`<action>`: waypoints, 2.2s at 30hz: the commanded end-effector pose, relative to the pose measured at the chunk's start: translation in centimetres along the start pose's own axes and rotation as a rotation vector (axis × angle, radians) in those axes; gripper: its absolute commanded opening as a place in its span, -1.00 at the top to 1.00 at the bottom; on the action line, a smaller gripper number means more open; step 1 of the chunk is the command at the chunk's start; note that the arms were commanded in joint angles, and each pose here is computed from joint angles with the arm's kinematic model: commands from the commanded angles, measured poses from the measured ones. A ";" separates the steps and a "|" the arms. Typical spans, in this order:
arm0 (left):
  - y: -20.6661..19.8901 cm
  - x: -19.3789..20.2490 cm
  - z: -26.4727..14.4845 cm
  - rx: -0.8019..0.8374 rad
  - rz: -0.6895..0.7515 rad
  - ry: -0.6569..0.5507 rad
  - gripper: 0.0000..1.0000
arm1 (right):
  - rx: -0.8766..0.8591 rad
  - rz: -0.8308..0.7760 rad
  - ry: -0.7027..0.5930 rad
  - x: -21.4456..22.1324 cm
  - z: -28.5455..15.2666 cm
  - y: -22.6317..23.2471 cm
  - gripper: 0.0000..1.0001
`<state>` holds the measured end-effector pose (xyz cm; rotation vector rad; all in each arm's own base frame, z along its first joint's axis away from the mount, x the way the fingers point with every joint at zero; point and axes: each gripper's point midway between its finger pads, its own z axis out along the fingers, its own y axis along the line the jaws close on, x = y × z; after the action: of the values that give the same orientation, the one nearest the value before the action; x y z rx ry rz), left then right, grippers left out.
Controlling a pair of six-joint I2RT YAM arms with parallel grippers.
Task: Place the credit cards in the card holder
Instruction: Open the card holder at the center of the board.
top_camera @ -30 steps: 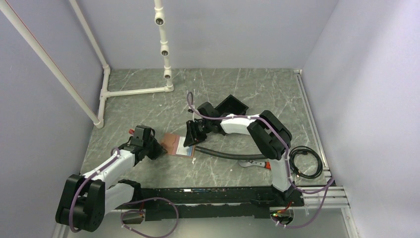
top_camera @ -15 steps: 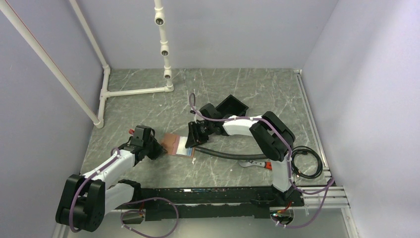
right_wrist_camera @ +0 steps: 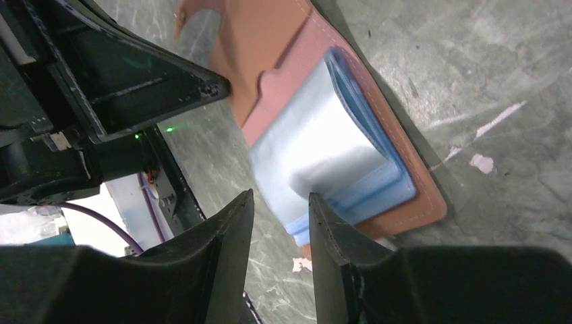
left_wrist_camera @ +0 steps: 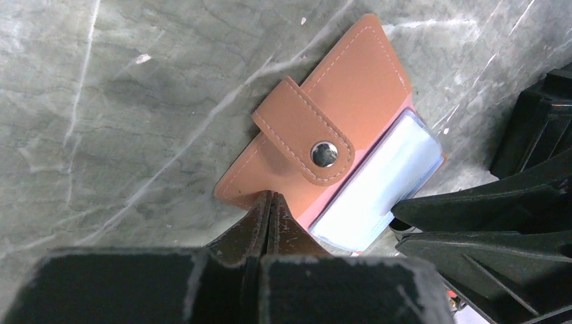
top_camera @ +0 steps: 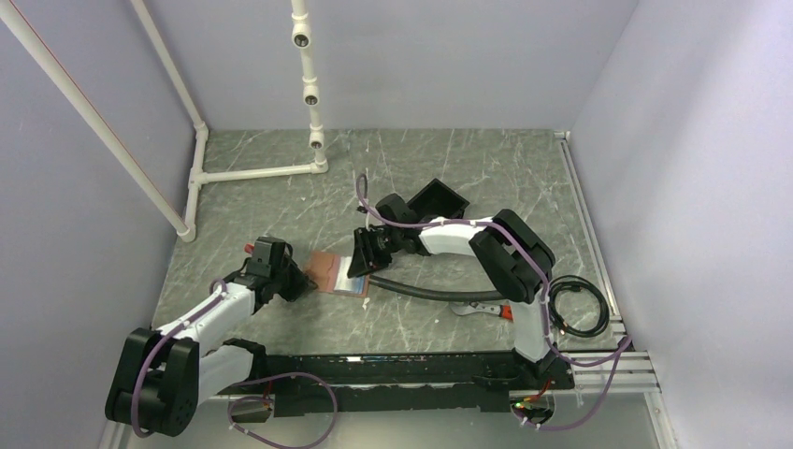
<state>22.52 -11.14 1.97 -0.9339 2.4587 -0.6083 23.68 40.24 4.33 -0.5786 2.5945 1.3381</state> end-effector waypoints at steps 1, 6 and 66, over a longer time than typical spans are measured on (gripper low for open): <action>1.0 1.6 0.3 -0.014 0.002 0.066 1.00 | -0.059 -0.058 -0.048 -2.5 0.3 2.2 0.25; 0.8 1.7 0.2 -0.002 0.003 0.071 1.00 | -0.083 -0.070 -0.060 -3.5 0.5 3.2 0.25; 0.0 1.9 -2.4 0.092 -0.010 0.025 0.74 | -0.388 -0.029 -0.054 -3.8 3.4 7.8 -0.24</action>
<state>20.25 -12.63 2.69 -0.9504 2.4436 -0.7895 23.64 46.30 5.64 -0.5406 2.4489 1.6899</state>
